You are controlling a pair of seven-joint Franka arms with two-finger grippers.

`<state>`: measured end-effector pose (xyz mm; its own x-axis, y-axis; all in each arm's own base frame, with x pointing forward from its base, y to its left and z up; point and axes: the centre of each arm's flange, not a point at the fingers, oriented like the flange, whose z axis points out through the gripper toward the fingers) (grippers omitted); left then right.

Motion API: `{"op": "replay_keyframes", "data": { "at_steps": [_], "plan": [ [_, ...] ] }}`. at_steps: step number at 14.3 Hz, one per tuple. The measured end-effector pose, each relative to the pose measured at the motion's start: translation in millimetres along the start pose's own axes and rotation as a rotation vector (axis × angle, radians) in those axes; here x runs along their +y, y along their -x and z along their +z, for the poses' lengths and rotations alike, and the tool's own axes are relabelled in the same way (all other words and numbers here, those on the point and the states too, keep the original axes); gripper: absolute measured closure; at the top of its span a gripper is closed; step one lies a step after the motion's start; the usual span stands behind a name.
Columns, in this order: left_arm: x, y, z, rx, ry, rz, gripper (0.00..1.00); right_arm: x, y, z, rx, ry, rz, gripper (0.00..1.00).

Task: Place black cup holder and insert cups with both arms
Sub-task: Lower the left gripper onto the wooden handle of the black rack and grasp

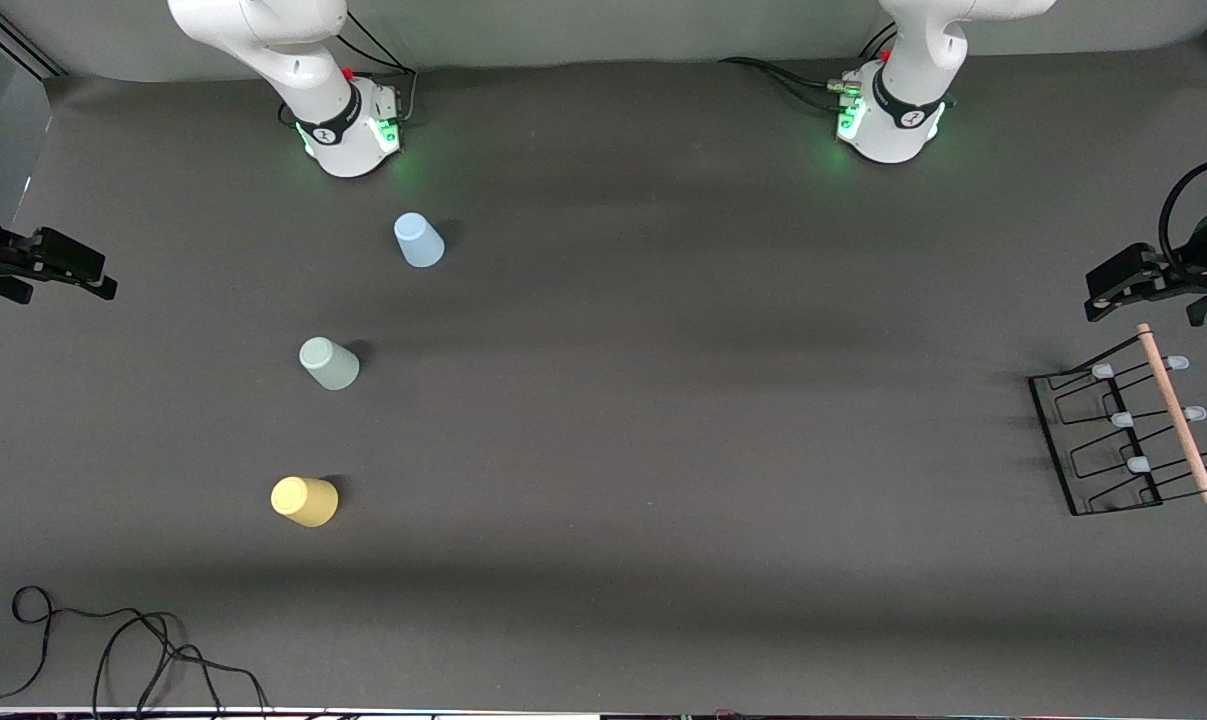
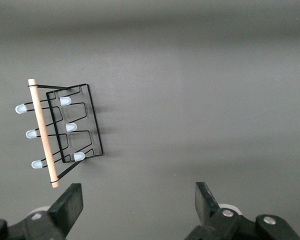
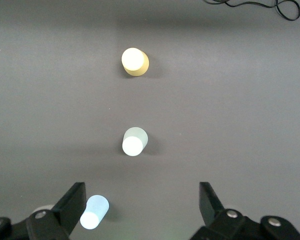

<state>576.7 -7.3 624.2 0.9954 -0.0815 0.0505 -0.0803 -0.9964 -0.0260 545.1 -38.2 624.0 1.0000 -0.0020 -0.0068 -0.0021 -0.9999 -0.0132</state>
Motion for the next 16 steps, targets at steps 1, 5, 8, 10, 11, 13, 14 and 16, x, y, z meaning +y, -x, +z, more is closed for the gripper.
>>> {"op": "replay_keyframes", "data": {
  "at_steps": [1, 5, 8, 10, 11, 13, 14, 16],
  "plan": [
    [0.0, 0.0, -0.1, 0.0, 0.0, 0.0, 0.0, 0.1, 0.0, 0.0, 0.0, 0.0, 0.0, 0.0],
    [0.0, 0.0, -1.5, 0.004, 0.0, 0.0, 0.0, 1.8, 0.1, 0.1, 0.0, 0.0, 0.003, 0.0],
    [-13.4, 0.4, 3.2, -0.005, -0.001, -0.023, 0.0, 2.7, 0.2, 0.1, 0.0, 0.0, 0.005, 0.0],
    [-48.6, -1.4, 17.4, -0.023, -0.005, -0.065, 0.0, 6.3, 0.6, 0.1, -0.001, 0.0, 0.011, 0.0],
    [-68.8, -3.8, 29.7, -0.035, -0.006, -0.07, 0.0, 7.3, 0.8, 0.2, -0.001, -0.001, 0.013, 0.0],
    [-112.9, -10.1, 62.7, -0.055, -0.008, -0.066, 0.0, 7.7, 0.9, 0.9, -0.002, -0.001, 0.014, 0.0],
    [-133.2, -13.8, 82.4, -0.061, -0.009, -0.072, 0.0, 7.6, 0.9, 1.5, -0.004, -0.001, 0.014, 0.0],
    [-163.3, -24.5, 125.0, -0.069, -0.014, -0.09, 0.0, 7.5, 0.9, 3.0, -0.007, -0.001, 0.013, 0.0]
  ]
}}
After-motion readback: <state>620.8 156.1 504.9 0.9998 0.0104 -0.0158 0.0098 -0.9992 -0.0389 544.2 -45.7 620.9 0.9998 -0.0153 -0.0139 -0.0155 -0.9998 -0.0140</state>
